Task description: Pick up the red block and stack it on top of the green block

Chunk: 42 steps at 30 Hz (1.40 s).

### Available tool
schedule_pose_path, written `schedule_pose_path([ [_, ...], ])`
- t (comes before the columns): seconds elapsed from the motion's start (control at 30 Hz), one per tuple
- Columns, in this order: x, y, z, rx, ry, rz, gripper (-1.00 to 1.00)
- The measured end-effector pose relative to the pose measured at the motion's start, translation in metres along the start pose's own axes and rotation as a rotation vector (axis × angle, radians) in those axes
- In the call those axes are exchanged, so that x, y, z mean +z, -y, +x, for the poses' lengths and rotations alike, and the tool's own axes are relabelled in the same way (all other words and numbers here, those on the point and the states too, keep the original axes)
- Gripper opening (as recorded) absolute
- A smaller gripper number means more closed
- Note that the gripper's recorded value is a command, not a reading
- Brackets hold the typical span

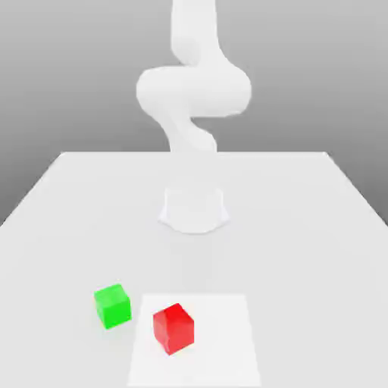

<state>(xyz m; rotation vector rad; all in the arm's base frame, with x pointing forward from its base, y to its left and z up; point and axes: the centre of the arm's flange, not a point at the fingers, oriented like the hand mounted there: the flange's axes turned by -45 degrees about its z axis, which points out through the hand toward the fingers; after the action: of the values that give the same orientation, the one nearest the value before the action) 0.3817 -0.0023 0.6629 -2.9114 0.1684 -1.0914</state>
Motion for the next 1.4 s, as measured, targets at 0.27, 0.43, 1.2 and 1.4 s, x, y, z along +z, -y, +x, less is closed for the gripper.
schedule_pose_path([
  [0.27,0.177,-0.019,-0.060,0.319,0.259,-0.095,0.00],
  [0.43,0.265,-0.034,-0.126,0.513,0.407,-0.181,0.00],
  [1.2,0.397,-0.060,-0.299,0.828,0.635,-0.373,-1.00],
  [1.4,0.352,-0.086,-0.270,0.811,0.634,-0.376,-1.00],
])
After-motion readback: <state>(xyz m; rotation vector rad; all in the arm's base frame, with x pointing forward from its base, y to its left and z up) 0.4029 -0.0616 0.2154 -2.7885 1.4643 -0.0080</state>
